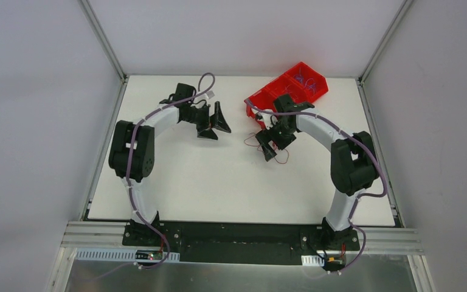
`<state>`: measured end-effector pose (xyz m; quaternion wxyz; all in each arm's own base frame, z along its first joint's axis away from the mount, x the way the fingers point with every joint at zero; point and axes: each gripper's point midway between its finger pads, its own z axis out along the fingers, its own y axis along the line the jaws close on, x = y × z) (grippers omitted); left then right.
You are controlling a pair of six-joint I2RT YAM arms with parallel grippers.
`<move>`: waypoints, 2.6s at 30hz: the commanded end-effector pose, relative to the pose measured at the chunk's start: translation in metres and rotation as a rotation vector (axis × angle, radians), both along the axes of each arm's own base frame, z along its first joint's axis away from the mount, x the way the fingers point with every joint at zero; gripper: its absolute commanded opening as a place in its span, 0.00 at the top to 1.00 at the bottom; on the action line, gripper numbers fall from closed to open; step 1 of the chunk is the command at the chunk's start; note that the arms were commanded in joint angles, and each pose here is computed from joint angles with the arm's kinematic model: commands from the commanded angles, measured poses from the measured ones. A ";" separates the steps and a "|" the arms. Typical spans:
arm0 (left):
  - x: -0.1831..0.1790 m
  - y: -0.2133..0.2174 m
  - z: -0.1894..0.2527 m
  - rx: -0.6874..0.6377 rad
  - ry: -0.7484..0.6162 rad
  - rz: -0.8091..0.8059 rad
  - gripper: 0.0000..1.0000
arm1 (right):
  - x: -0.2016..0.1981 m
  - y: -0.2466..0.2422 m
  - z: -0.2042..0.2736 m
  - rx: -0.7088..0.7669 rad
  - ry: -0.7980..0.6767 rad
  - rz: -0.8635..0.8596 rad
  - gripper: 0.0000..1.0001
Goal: Untangle the cables
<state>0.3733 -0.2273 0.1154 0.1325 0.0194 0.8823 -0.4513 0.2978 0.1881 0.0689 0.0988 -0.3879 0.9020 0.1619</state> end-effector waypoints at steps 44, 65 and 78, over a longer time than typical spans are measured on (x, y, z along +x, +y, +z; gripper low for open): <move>-0.038 -0.059 -0.054 -0.053 -0.025 -0.281 1.00 | 0.029 0.010 0.022 0.298 0.234 -0.489 0.06; -0.042 -0.085 -0.094 -0.091 0.105 -0.330 1.00 | 0.084 0.068 -0.001 0.235 -0.195 -0.216 0.01; -0.038 -0.080 -0.097 -0.115 0.159 -0.301 1.00 | 0.077 0.082 -0.035 0.091 -0.183 -0.088 0.10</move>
